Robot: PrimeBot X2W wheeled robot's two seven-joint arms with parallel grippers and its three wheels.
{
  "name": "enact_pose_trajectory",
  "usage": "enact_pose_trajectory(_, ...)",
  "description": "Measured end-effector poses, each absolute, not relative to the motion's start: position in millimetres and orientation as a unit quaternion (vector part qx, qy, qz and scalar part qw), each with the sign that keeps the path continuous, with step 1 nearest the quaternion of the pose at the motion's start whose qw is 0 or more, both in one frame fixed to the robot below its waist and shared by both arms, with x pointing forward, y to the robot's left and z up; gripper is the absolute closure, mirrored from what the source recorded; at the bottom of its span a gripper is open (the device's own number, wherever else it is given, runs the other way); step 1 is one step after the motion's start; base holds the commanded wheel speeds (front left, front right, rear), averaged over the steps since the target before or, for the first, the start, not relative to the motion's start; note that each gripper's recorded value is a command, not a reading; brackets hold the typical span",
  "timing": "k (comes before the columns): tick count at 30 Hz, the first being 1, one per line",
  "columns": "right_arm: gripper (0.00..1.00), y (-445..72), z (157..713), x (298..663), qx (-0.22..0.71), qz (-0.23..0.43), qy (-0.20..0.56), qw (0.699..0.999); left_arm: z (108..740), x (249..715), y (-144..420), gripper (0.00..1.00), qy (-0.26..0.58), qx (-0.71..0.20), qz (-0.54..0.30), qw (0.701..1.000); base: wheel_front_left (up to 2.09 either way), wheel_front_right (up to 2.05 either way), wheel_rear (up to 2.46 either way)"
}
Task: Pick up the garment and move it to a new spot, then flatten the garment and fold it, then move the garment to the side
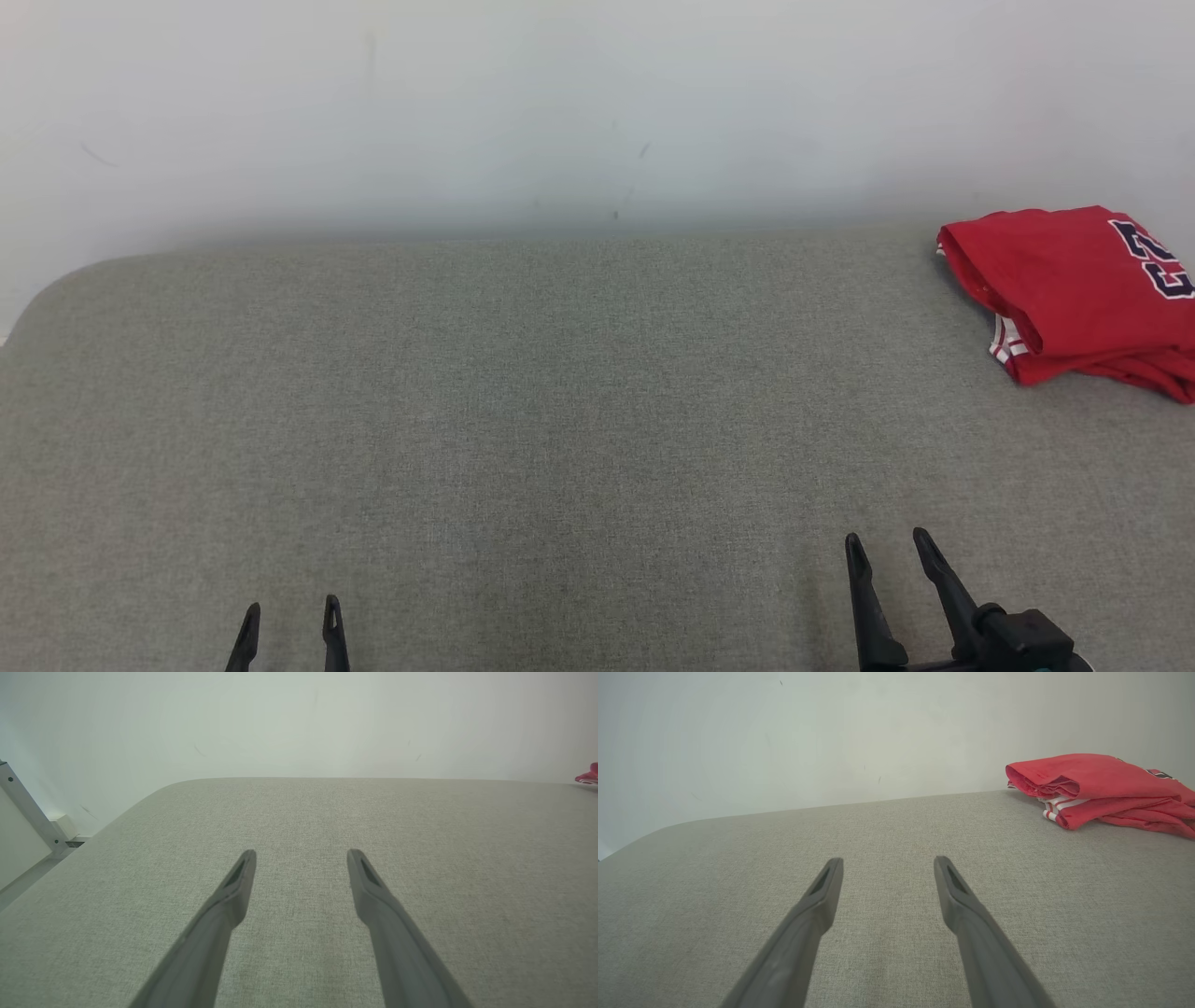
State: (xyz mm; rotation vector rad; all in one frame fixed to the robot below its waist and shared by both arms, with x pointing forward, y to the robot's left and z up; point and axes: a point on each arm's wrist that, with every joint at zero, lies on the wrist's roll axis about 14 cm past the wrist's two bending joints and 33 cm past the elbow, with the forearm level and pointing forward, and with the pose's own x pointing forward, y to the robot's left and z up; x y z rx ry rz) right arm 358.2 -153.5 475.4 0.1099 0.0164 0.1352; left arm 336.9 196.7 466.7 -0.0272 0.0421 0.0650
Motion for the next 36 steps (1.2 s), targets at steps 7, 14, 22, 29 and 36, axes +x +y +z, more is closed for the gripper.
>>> enact_pose_trajectory(7,0.00,-151,474,358,0.055,0.071,0.010,0.996,466,337,197,0.00,0.023,-0.015,0.035,0.999,0.00,0.00,0.00)
enact_pose_trajectory(14,1.00,-152,459,351,0.056,0.069,0.034,0.995,450,330,196,1.00,0.050,-0.016,0.035,0.998,0.00,0.00,0.00)
enact_pose_trajectory(22,1.00,-157,450,348,0.104,0.051,0.056,0.992,438,327,201,1.00,0.076,-0.068,0.052,0.993,0.00,0.00,0.00)
enact_pose_trajectory(29,1.00,-164,452,351,0.169,0.029,0.058,0.983,438,331,204,1.00,0.080,-0.136,0.066,0.985,0.00,0.00,0.00)
enact_pose_trajectory(36,1.00,-169,455,355,0.228,0.013,0.057,0.972,440,334,206,1.00,0.080,-0.199,0.074,0.974,0.00,0.00,0.00)
